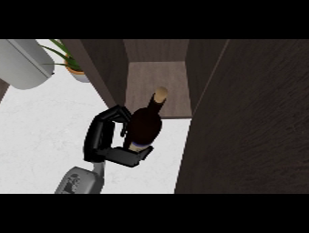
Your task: Pick up the wine, place it into the cabinet and close the cabinet
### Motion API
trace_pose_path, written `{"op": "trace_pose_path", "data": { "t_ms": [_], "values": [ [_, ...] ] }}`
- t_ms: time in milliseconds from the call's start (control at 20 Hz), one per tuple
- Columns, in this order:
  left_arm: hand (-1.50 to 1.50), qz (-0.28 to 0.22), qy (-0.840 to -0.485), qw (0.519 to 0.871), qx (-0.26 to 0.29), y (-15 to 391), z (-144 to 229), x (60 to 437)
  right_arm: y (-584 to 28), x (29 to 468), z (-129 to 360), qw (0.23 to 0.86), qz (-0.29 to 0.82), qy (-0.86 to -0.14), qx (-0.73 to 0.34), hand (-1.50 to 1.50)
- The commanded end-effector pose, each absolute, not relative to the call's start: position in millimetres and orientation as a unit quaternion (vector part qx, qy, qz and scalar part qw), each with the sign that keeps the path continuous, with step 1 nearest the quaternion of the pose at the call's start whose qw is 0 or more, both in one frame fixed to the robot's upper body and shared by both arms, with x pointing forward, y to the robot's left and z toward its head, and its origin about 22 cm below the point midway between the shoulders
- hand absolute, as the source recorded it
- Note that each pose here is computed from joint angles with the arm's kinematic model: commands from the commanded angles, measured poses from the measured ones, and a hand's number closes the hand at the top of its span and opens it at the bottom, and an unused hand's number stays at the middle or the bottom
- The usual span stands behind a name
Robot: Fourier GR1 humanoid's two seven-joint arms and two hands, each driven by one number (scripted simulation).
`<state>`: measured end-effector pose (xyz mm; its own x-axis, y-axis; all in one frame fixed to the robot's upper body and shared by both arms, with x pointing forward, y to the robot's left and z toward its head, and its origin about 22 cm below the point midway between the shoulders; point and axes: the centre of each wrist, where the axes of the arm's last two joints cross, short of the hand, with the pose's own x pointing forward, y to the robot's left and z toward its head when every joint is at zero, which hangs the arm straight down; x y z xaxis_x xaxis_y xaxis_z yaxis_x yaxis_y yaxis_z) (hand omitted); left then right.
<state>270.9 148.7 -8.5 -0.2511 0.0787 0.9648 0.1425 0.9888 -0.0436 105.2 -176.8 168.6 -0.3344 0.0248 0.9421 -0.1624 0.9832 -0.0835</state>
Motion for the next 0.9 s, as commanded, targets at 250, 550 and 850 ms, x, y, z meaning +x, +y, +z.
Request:
{"op": "trace_pose_path", "data": {
  "t_ms": [250, 550, 850],
  "values": [
    [1.5, -0.047, -0.788, 0.611, -0.056, 132, -2, 307, -192, 63, 207, 0.565, 0.058, -0.818, 0.096, -1.5],
    [1.5, -0.049, -0.775, 0.628, -0.058, 129, -13, 334, -188, 68, 200, 0.552, 0.057, -0.826, 0.096, -1.5],
    [1.5, -0.049, -0.78, 0.62, -0.066, 114, 1, 358, -194, 76, 198, 0.56, 0.064, -0.821, 0.09, -1.5]
  ]
}}
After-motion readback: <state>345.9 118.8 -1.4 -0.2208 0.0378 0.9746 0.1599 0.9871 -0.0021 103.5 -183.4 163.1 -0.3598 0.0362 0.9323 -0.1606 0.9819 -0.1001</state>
